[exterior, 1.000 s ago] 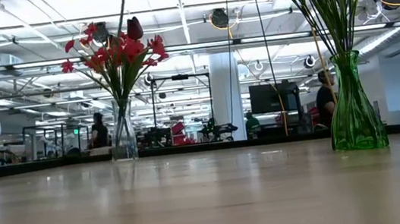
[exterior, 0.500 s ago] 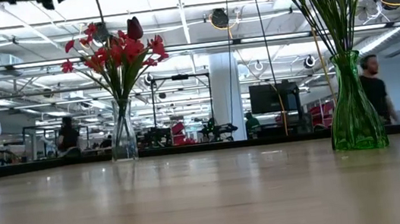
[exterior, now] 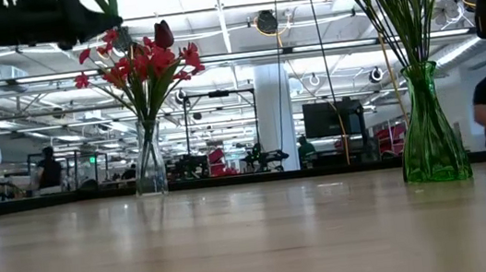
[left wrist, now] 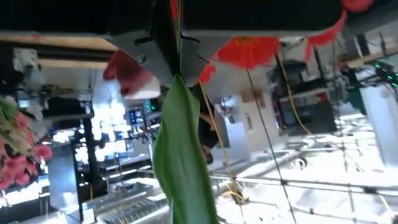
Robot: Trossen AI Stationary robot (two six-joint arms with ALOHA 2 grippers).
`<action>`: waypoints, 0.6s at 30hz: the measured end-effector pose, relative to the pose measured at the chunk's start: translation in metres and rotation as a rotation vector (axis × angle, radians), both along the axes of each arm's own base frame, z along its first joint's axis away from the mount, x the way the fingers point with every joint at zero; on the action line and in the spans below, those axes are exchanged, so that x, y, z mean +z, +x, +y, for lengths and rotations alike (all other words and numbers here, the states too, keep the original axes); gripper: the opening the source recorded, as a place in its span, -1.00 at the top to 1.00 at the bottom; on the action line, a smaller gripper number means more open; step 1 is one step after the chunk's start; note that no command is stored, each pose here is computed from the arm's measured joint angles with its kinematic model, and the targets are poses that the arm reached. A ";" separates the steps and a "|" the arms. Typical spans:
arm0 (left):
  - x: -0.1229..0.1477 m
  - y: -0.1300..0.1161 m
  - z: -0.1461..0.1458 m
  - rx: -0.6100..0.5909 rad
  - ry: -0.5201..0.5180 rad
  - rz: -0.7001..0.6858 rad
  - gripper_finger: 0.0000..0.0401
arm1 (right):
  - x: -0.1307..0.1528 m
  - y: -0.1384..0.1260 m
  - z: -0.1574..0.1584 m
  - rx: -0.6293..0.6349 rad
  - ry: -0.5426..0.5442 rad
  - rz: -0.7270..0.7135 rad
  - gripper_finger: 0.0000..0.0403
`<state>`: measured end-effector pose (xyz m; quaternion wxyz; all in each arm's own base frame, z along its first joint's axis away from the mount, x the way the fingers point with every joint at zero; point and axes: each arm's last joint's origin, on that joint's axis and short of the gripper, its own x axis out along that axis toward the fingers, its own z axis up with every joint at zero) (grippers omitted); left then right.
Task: Sort flowers into vase by color
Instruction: Put the dark red flower into the transparent vase
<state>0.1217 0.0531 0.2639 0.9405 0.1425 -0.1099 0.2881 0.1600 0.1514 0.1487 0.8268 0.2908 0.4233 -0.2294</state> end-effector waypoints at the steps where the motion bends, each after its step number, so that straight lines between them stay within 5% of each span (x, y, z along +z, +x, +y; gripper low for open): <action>1: -0.003 0.000 0.002 -0.008 -0.012 0.002 1.00 | 0.000 0.000 0.000 -0.002 0.000 0.000 1.00; 18: -0.061 0.000 0.024 -0.019 -0.213 0.142 0.99 | 0.000 0.000 -0.001 -0.003 -0.002 0.000 1.00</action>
